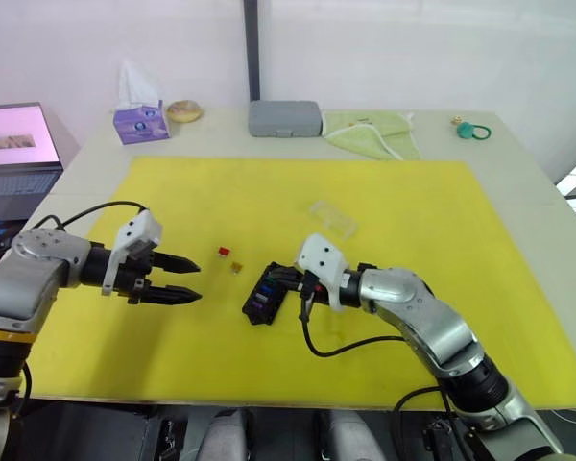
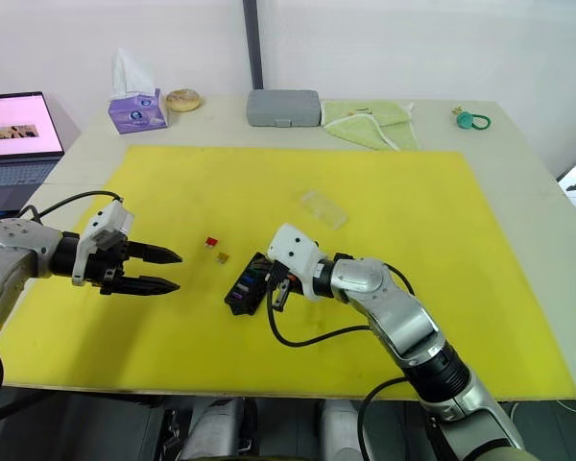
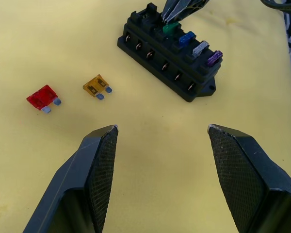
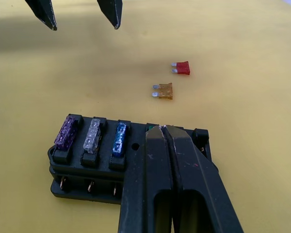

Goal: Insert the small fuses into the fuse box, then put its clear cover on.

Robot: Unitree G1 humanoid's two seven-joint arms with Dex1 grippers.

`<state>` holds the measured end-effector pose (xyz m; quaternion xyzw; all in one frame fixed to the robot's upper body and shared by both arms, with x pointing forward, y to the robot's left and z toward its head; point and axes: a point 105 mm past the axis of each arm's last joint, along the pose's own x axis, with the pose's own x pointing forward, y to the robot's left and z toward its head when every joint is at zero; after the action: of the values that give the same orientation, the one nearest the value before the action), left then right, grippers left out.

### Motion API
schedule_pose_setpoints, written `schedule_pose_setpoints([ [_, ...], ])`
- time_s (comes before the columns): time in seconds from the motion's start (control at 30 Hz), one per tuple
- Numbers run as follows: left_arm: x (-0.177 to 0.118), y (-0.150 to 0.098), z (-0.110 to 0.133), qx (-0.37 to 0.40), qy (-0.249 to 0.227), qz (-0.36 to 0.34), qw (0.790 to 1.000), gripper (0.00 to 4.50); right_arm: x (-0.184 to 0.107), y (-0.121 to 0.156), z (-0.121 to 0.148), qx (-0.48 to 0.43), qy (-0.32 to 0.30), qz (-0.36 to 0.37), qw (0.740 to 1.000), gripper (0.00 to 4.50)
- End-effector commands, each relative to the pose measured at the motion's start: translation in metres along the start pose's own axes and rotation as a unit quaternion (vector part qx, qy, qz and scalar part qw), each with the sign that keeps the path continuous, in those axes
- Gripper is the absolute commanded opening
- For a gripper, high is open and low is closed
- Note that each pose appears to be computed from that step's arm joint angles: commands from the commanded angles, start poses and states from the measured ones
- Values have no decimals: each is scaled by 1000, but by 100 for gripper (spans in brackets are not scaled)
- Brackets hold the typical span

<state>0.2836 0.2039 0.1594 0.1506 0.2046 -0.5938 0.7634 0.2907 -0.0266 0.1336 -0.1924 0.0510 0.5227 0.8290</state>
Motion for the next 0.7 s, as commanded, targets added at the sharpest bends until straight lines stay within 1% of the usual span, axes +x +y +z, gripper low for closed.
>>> schedule_pose_setpoints([
  [0.03,-4,0,9,16,-11,8,1000,312,2,2,-16,17,27,1,999,5],
  [0.1,-5,1,9,14,-11,12,1000,312,-1,-3,-4,18,5,-6,1000,5],
  [0.2,-9,7,6,4,-12,28,1000,312,-12,-14,26,21,-58,-22,998,5],
  [0.23,-14,11,6,-4,-16,42,999,312,-21,-23,38,22,-86,-38,995,5],
  [0.3,-25,23,5,-17,-24,77,997,312,-41,-38,51,29,-114,-66,991,5],
  [0.37,-39,34,-1,-33,-28,110,993,312,-64,-48,49,46,-112,-81,989,5],
  [0.4,-46,38,-4,-40,-28,125,991,312,-75,-55,44,48,-101,-101,989,5],
  [0.47,-62,49,-16,-55,-23,169,984,312,-106,-74,13,71,-41,-165,983,5],
  [0.57,-82,65,-28,-75,-37,232,969,312,-153,-88,-30,91,24,-226,970,5],
  [0.6,-87,71,-30,-82,-49,251,963,312,-168,-94,-43,107,37,-252,961,29],
  [0.67,-95,77,-37,-104,-71,273,954,365,-199,-102,-68,124,64,-301,943,84],
  [0.7,-98,78,-44,-115,-75,279,951,392,-217,-106,-82,132,77,-333,931,124],
])
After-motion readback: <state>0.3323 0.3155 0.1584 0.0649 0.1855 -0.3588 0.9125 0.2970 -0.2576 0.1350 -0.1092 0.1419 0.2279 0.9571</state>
